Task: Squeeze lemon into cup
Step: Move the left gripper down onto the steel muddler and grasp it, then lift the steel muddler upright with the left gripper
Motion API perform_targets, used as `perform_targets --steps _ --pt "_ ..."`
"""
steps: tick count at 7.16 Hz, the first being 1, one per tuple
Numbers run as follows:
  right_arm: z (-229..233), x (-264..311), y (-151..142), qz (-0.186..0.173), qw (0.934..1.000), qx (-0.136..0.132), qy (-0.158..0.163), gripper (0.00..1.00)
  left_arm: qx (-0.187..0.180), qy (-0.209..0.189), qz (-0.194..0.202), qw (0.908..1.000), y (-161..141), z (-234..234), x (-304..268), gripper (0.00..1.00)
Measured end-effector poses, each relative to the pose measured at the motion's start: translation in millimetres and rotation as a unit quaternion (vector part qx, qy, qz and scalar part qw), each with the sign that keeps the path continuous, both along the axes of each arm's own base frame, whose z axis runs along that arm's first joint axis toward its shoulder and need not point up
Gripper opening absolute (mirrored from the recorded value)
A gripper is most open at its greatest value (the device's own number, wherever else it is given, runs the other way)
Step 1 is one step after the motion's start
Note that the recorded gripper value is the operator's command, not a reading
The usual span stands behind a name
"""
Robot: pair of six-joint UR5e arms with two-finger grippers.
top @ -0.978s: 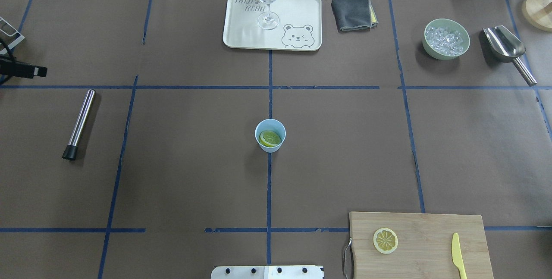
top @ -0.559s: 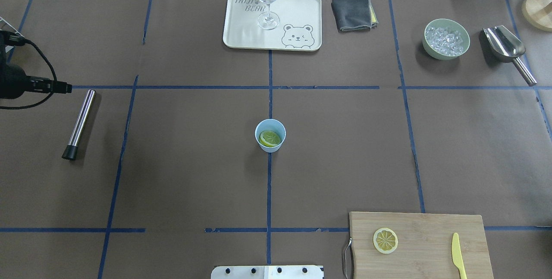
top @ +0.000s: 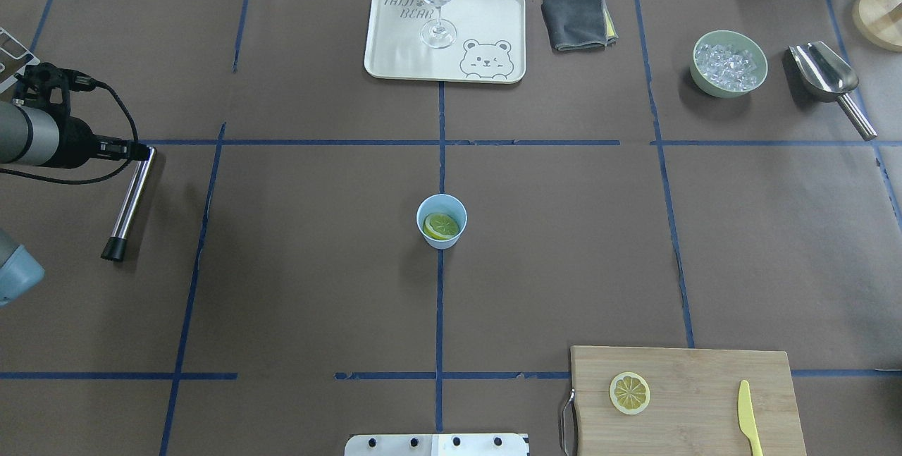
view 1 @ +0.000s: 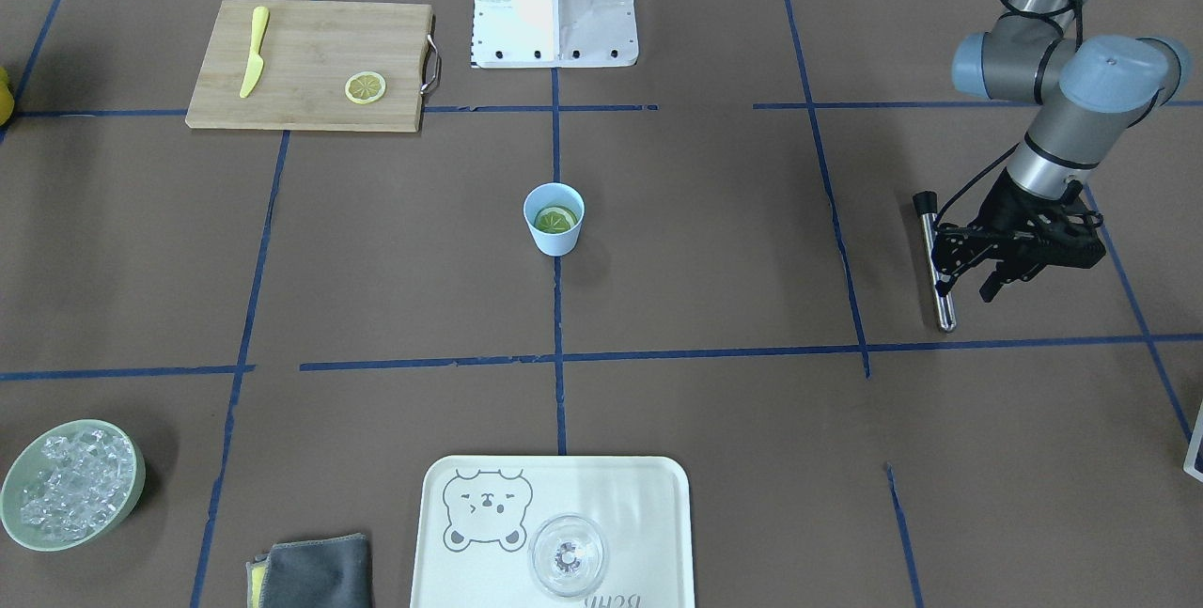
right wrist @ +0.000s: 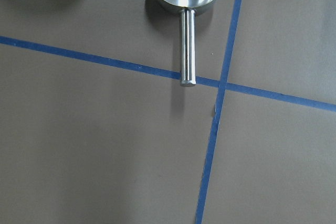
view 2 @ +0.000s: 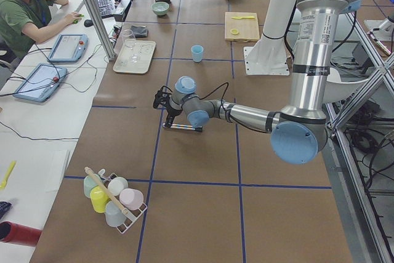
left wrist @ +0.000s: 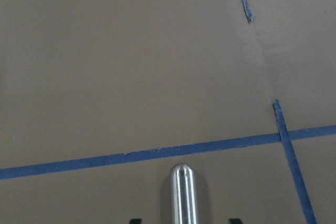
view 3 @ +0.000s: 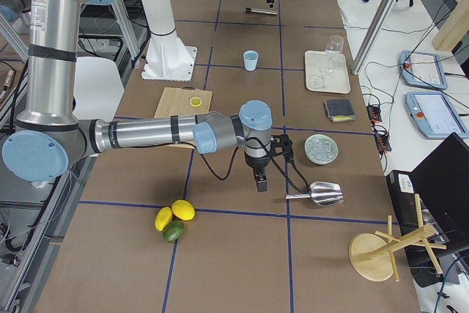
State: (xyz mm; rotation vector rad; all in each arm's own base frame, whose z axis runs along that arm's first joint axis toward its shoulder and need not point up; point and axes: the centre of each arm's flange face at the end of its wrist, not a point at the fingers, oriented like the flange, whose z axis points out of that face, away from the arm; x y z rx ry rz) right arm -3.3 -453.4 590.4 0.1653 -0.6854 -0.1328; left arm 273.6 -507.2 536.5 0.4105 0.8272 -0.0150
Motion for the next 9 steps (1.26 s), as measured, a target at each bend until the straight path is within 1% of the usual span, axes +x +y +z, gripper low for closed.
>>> perform_targets --steps 3,6,7,8,9 --pt "0.6 0.5 0.1 0.001 1.0000 -0.001 0.000 1.00 0.011 -0.017 0.018 0.9996 -12.1 11.9 12.0 0.64" --pt "1.1 0.5 0.1 0.000 1.0000 -0.001 0.000 1.00 0.012 -0.020 0.030 0.9993 -8.2 15.3 22.0 0.63" --pt "1.1 0.5 0.1 0.000 1.0000 -0.001 0.000 1.00 0.011 -0.021 0.033 0.9992 -6.1 16.6 25.9 0.58" --pt "1.2 0.6 0.1 0.000 1.0000 -0.001 0.001 1.00 0.010 -0.022 0.037 0.9990 -4.1 18.3 29.5 0.48" --pt "1.1 0.6 0.0 0.000 1.0000 0.000 0.001 1.00 0.009 -0.023 0.039 0.9989 -2.7 19.8 31.3 0.32"
